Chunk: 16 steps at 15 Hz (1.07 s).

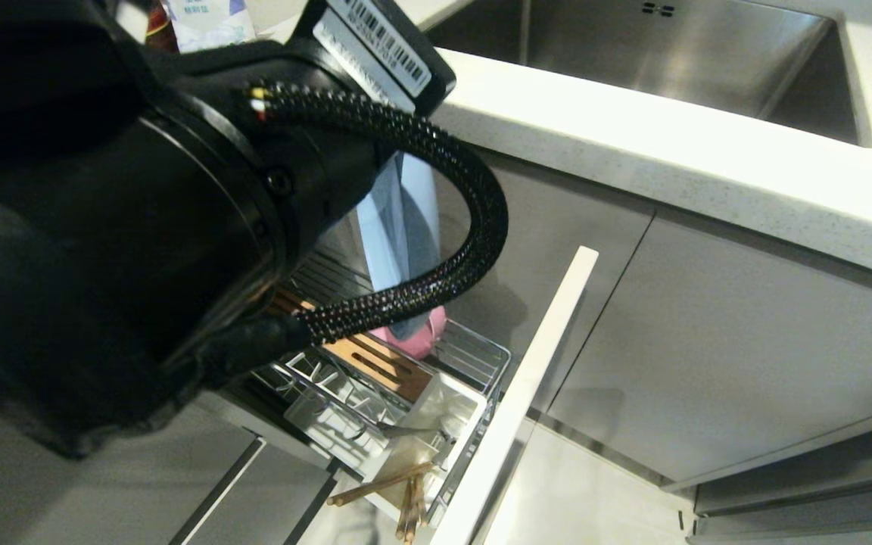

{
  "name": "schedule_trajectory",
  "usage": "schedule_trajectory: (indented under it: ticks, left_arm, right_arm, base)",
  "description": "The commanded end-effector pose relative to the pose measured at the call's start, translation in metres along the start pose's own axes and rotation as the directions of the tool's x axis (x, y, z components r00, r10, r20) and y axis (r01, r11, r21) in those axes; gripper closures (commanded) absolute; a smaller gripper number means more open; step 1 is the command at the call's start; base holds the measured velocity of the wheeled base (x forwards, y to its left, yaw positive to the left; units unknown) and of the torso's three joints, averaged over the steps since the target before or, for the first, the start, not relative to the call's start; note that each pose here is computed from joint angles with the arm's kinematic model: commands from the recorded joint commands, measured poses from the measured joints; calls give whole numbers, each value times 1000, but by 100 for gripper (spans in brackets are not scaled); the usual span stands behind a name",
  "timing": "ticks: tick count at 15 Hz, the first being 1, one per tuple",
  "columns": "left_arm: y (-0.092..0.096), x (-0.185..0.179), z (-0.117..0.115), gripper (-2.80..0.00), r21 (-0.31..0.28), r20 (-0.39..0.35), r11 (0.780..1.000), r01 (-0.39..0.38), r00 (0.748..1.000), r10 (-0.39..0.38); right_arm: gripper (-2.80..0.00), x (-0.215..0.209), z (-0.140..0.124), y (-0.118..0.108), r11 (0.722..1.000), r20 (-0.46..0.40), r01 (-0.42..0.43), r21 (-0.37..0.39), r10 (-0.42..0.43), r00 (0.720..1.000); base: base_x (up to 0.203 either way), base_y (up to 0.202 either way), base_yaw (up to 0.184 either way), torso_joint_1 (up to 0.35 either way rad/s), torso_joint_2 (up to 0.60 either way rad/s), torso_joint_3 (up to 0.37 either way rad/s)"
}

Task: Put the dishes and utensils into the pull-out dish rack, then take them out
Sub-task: Pick up the plate and place it in the cupboard

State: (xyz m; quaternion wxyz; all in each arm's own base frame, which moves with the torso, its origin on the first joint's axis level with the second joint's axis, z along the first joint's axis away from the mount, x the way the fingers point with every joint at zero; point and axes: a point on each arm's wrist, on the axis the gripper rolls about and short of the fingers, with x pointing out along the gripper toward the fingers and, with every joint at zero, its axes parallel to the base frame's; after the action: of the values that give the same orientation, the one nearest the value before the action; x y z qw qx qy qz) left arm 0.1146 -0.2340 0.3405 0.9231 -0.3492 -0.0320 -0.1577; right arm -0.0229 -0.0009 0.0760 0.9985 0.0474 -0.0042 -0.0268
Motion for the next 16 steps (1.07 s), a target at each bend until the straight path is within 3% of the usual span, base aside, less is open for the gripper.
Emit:
schedule_trajectory:
  ticks: [1, 4, 7, 12, 16]
  left_arm:
    - [9, 1, -15, 0, -25, 8, 996, -85, 996, 85]
    - [14, 5, -28, 0, -127, 63, 971, -204, 975, 213]
    - [21, 6, -33, 0, -210, 80, 949, -236, 963, 258]
    - [56, 21, -41, 0, -275, 115, 910, -311, 929, 352]
    - [72, 26, -43, 0, -334, 134, 881, -336, 908, 397]
  right_arm:
    - [0, 0, 0, 0, 1000, 4, 0, 1, 0, 1000]
    - [0, 0, 0, 0, 1000, 3, -1, 1, 1, 1000]
    - [0, 0, 0, 0, 1000, 3, -1, 1, 1, 1000]
    - [0, 0, 0, 0, 1000, 5, -1, 1, 1, 1000]
    - [0, 0, 0, 0, 1000, 5, -1, 1, 1, 1000]
  base:
    - [0, 0, 0, 0, 0, 0]
    - [0, 0, 0, 0, 0, 0]
    - [0, 0, 0, 0, 0, 0]
    - [0, 0, 0, 0, 0, 0]
    - [0, 0, 0, 0, 0, 0]
